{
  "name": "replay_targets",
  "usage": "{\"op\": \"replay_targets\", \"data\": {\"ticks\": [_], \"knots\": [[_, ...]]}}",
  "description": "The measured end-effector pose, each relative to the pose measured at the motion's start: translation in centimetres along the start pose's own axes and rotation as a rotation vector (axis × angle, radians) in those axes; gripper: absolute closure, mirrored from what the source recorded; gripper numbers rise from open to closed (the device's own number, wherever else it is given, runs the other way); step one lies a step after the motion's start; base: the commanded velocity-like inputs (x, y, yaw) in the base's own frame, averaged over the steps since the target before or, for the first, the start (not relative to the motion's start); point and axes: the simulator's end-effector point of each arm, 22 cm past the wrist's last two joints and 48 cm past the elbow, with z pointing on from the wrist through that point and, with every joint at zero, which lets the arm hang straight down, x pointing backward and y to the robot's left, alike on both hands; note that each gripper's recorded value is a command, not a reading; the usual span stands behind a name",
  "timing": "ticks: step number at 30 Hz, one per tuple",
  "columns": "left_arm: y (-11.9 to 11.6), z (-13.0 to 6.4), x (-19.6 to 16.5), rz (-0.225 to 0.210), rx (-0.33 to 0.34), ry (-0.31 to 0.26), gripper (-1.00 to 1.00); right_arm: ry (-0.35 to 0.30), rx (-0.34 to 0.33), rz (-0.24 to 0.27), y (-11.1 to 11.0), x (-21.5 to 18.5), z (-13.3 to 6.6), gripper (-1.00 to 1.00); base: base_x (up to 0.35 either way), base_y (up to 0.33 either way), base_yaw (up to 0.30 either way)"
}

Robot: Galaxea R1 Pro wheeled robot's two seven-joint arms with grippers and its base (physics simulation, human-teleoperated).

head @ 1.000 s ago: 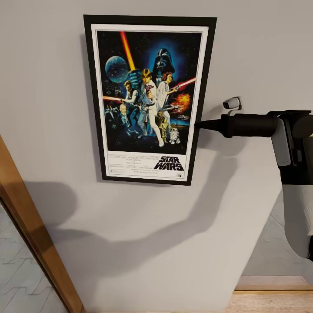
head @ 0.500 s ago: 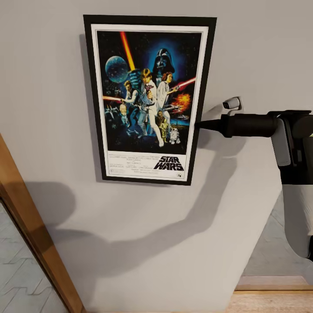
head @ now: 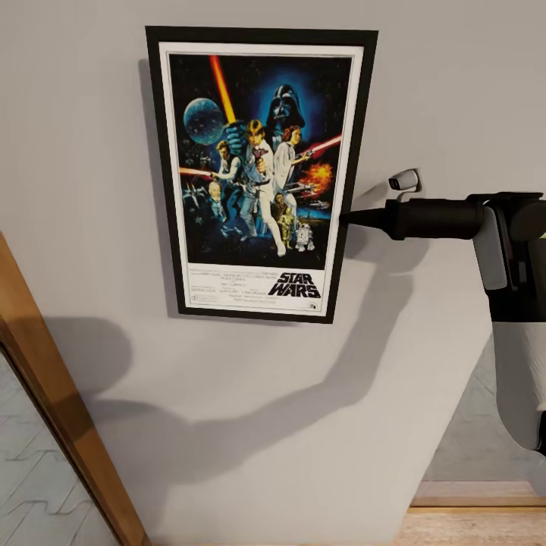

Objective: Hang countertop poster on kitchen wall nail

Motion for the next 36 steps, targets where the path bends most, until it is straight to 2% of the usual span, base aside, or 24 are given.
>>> {"op": "replay_targets", "data": {"ticks": [36], "knots": [[0.01, 0.0, 0.0, 0.0, 0.0, 0.0, -1.0, 0.0, 0.0, 0.0, -0.01, 0.01, 0.0, 1.0, 0.0, 0.0, 0.0]]}}
